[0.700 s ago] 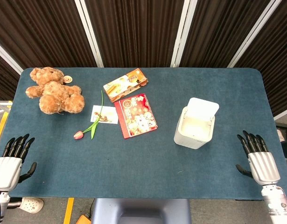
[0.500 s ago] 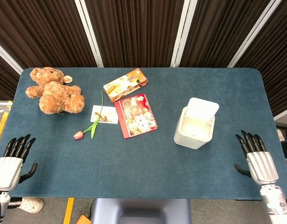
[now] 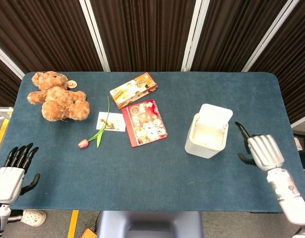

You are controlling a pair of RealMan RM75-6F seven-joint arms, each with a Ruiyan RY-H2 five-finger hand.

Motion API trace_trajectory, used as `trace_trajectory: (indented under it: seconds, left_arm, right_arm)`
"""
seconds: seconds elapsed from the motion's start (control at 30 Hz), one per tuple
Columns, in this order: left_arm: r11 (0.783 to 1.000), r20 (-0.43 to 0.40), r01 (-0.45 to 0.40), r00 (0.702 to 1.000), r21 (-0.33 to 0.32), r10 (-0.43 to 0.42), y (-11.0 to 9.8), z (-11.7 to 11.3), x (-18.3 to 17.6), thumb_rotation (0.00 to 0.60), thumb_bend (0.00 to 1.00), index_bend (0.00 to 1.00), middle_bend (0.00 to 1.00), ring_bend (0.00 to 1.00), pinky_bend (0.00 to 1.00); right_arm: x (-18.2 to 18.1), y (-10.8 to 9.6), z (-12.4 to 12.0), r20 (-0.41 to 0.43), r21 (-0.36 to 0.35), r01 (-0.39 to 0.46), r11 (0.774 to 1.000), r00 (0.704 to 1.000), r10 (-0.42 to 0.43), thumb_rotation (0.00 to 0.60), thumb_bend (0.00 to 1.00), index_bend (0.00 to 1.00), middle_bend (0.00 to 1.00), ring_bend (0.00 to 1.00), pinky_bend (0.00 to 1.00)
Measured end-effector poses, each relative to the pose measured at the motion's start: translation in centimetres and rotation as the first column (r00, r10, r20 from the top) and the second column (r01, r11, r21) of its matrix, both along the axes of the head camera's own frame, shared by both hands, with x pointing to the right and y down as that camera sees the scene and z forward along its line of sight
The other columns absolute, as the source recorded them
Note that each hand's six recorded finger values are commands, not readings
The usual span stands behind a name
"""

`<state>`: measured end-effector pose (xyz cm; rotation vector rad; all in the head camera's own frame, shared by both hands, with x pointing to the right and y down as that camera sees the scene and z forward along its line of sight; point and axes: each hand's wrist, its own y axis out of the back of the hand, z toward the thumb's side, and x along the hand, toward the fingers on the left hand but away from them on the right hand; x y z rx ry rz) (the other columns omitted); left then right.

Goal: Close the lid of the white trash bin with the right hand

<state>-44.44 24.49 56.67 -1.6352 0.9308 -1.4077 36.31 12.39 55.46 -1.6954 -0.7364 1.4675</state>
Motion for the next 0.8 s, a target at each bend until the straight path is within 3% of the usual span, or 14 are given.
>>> trace_trajectory:
  seconds: [0.13,0.33,0.63,0.8]
  left_arm:
    - [1.0,-0.012,-0.001,1.0,0.004,0.001,-0.1,-0.2,-0.2,0.6,0.41,0.0,0.0,0.0,0.0]
    - [1.0,-0.008,0.012,1.0,-0.001,-0.012,-0.1,-0.1,-0.4,0.6,0.41,0.0,0.0,0.0,0.0]
    - [0.999,0.001,0.035,0.999,0.021,-0.035,-0.3,-0.4,-0.8,0.6,0.41,0.0,0.0,0.0,0.01]
    - [0.999,0.01,0.036,0.999,0.006,-0.036,-0.3,-0.2,-0.8,0.6,0.41,0.0,0.0,0.0,0.01]
  right_arm:
    - [-0.9,-3.5,-1.8,-0.019,-0.023,-0.029,0.999,0.999,0.028,0.6,0.46,0.13,1.0,1.0,1.0]
    - [-2.8,-7.2,-3.3,-0.042,-0.039,-0.056,0.998,0.998,0.054,0.6,0.49,0.2,1.0,1.0,1.0]
    - [-5.9,-10.4,-1.5,-0.042,-0.152,-0.054,0.987,0.998,0.048,0.6,0.49,0.23,1.0,1.0,1.0]
    - [-5.9,-10.5,0.1,-0.054,-0.197,-0.062,0.978,0.997,0.053,0.6,0.49,0.24,1.0,1.0,1.0]
